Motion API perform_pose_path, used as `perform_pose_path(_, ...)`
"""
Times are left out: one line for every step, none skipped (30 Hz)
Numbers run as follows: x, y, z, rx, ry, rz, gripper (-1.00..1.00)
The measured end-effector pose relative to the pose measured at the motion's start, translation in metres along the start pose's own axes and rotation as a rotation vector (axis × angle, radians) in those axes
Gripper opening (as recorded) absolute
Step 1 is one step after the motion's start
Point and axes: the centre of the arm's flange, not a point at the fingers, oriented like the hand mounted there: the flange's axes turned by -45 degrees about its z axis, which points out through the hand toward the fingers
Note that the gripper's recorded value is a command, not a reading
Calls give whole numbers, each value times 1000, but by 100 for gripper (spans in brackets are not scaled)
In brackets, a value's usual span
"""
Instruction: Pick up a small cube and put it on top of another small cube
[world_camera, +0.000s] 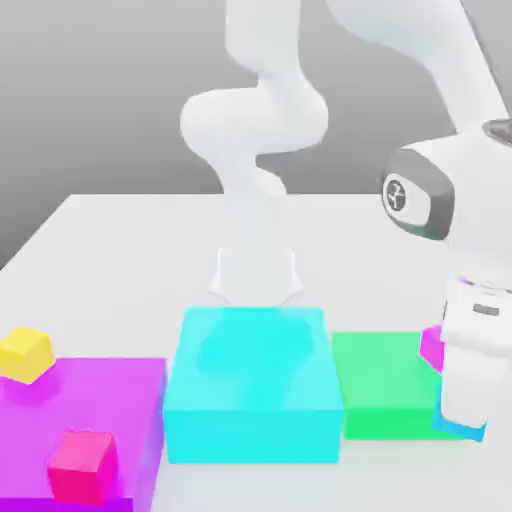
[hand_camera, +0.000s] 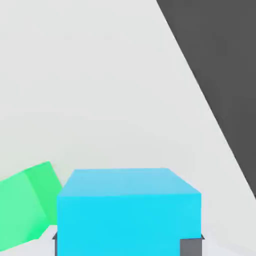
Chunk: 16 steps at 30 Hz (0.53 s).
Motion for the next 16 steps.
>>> perform_pose_path(1, -15, -6, 0, 0, -45, -100)
perform_pose_path(3, -33, -12, 0, -1, -95, -100)
perform_pose_path(3, -48, -17, 0, -2, -141, -100)
perform_pose_path(-1, -58, -22, -1, -4, -173, -100)
perform_pose_path(-5, -69, -27, -3, -5, -207, -100)
perform_pose_path(-9, -80, -31, -5, -7, -242, -100)
perform_pose_path(-12, -92, -35, -7, -10, -279, -100)
perform_pose_path(-16, -104, -39, -10, -12, -319, -100)
perform_pose_path(-18, -110, -34, -11, -14, -339, -100)
perform_pose_path(-18, -113, -25, -12, -15, -349, -100)
perform_pose_path(-19, -114, -14, -13, -16, -354, -100)
perform_pose_path(-19, -114, -2, -14, -17, -357, -100)
perform_pose_path(-20, -114, 10, -14, -17, -358, -100)
perform_pose_path(-21, -115, 19, -14, -17, -359, 100)
perform_pose_path(-21, -115, 19, -14, -17, -359, 100)
perform_pose_path(-21, -115, 19, -14, -17, -359, 100)
